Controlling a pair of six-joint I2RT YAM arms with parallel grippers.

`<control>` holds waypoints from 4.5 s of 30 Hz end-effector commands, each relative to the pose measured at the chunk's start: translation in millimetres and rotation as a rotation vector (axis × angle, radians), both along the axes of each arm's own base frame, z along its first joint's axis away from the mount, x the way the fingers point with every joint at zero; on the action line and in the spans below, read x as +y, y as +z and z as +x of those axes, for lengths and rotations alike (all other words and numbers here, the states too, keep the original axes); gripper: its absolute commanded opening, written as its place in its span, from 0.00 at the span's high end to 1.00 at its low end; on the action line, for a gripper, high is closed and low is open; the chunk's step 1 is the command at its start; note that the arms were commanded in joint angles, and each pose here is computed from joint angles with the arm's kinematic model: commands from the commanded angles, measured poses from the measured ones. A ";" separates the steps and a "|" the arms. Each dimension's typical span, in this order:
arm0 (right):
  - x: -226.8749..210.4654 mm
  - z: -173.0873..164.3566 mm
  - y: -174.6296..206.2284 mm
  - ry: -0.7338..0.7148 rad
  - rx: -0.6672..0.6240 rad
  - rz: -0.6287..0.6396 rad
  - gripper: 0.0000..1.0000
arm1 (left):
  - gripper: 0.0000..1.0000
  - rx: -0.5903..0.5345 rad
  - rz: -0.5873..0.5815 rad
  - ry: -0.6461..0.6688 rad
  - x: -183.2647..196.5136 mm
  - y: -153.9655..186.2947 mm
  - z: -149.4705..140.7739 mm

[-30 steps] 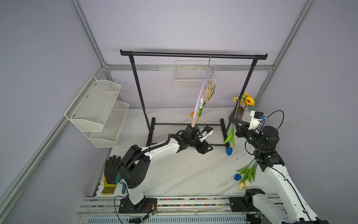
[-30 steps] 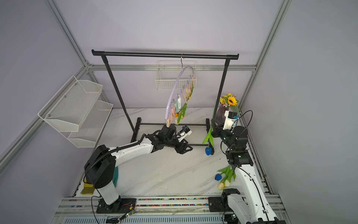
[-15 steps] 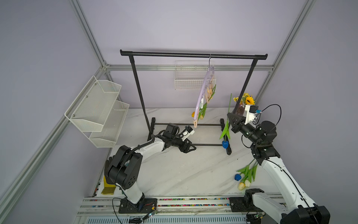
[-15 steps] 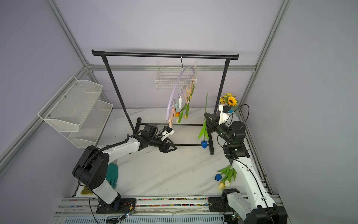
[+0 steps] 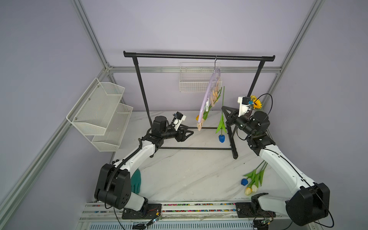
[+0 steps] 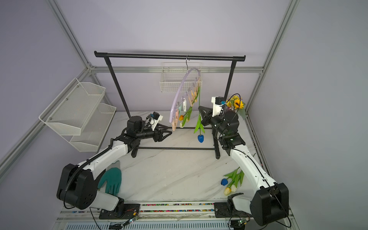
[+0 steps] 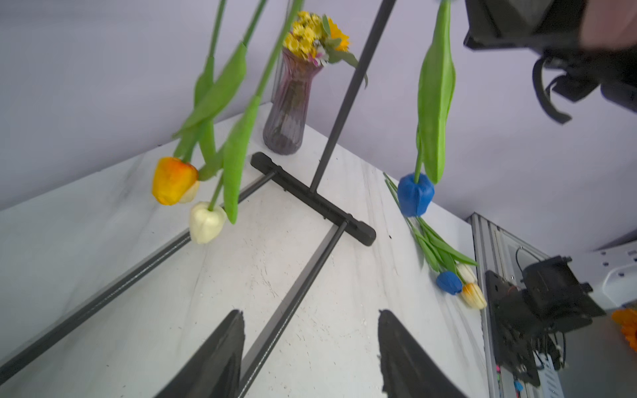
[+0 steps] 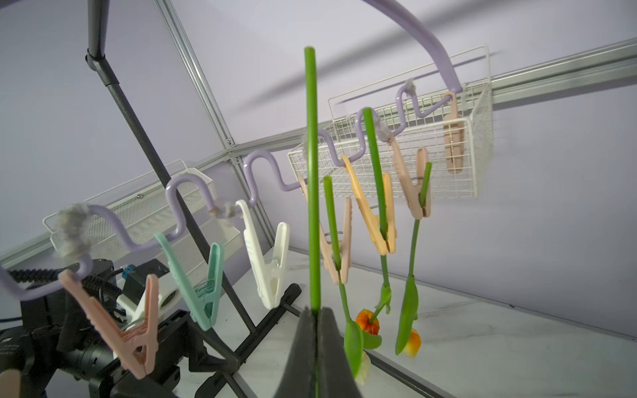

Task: Dry the flowers on a clothes hanger
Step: Open the clamp at the hanger.

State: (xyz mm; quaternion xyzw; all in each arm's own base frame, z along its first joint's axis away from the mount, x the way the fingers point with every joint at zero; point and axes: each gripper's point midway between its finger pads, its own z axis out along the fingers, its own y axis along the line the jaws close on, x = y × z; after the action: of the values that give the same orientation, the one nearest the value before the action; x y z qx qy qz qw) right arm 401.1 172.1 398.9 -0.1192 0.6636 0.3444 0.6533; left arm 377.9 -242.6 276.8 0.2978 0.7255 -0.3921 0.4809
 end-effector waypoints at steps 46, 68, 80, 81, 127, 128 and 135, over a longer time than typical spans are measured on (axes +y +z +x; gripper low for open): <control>95.8 55.6 9.1 0.241 -0.015 0.084 1.00 | 0.27 -0.158 -0.132 -0.178 -48.8 145.5 34.8; 106.3 60.4 9.0 0.291 -0.001 0.101 1.00 | 0.15 -0.242 -0.245 -0.133 -14.3 168.0 14.3; 109.5 57.6 12.0 0.318 0.004 0.103 1.00 | 0.38 -0.220 -0.255 -0.033 -11.9 169.8 44.1; 110.0 57.3 12.1 0.320 0.004 0.104 1.00 | 0.38 -0.218 -0.250 -0.034 -14.3 169.1 45.3; 106.8 53.8 0.5 0.301 0.026 0.089 1.00 | 0.45 -0.160 -0.144 0.056 -59.1 151.8 63.1; 106.9 54.1 -0.8 0.301 0.028 0.087 1.00 | 0.45 -0.161 -0.145 0.055 -59.9 152.1 63.3; 105.4 53.5 -1.1 0.291 0.027 0.078 1.00 | 0.46 -0.182 -0.137 0.058 -65.1 157.7 60.0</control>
State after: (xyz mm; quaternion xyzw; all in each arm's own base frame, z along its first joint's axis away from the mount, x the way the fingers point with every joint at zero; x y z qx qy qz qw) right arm 462.3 277.5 390.2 -0.1777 0.6392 0.4666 0.5849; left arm 450.7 -309.9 396.3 0.2647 0.6886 -0.4079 0.5380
